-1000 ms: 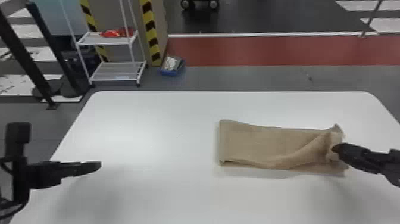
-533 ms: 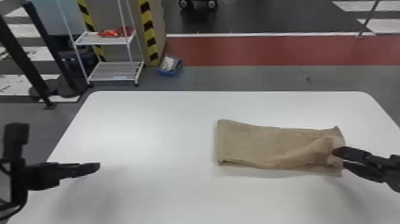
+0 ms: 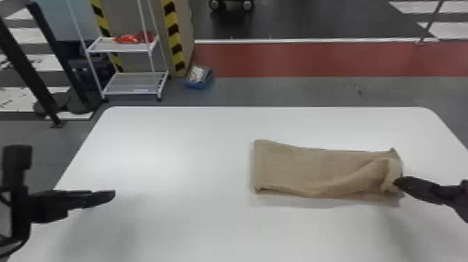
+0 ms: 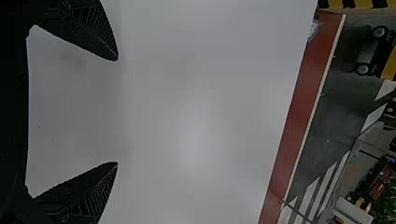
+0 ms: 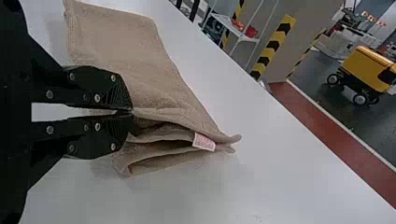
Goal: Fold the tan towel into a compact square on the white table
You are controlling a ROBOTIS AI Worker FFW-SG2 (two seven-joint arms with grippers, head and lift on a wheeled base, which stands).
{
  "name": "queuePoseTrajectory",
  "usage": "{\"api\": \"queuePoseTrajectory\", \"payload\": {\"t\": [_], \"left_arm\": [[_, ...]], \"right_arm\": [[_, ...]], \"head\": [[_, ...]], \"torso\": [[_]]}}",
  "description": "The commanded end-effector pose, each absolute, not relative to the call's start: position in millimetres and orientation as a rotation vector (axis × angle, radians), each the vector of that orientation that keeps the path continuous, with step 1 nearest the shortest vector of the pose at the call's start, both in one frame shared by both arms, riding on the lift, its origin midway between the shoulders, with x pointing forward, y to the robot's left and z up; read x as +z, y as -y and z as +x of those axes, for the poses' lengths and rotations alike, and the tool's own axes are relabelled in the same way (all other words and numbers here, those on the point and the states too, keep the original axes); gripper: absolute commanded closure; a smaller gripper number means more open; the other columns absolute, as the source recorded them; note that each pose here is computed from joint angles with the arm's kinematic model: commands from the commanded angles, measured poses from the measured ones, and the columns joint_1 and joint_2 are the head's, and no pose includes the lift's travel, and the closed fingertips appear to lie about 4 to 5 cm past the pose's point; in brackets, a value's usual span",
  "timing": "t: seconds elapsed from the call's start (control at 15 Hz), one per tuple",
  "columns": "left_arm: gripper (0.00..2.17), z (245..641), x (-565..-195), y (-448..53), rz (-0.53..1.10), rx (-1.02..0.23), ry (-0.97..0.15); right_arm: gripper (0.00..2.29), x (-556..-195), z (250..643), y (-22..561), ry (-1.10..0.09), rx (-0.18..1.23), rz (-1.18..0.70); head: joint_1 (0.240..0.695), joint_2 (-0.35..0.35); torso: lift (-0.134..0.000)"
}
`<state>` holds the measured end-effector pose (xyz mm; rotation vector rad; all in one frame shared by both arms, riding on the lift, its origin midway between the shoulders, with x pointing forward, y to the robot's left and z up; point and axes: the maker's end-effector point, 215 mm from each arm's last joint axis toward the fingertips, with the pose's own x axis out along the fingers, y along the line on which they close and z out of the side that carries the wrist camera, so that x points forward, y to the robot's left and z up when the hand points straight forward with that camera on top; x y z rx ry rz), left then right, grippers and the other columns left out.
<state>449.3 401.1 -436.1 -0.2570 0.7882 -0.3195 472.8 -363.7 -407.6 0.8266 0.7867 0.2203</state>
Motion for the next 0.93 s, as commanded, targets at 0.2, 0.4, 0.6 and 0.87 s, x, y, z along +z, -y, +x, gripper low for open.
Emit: {"api": "queuePoseTrajectory", "payload": {"t": [0.2, 0.4, 0.6, 0.87], "left_arm": [[0.09, 453.4, -436.0, -398.2, -0.256, -0.326, -0.787], [0.09, 453.6, -437.4, -395.5, -0.254, -0.329, -0.79], [0.09, 453.2, -440.1, -393.1, -0.249, -0.329, -0.799], [0.09, 453.0, -439.5, -395.5, -0.243, -0.327, -0.8]], "right_arm": [[1.12, -407.5, 457.0, 386.8, -0.773, 0.197, 0.834], [1.12, -401.8, 455.8, 399.0, -0.761, 0.189, 0.829], [0.6, -401.0, 456.1, 397.3, -0.762, 0.196, 0.827], [0.3, -394.7, 471.9, 412.7, -0.761, 0.166, 0.821]], "head": [[0.695, 0.031], [0.695, 0.015], [0.695, -0.003], [0.695, -0.01]], "torso": [[-0.123], [-0.123], [-0.123], [-0.123]]}}
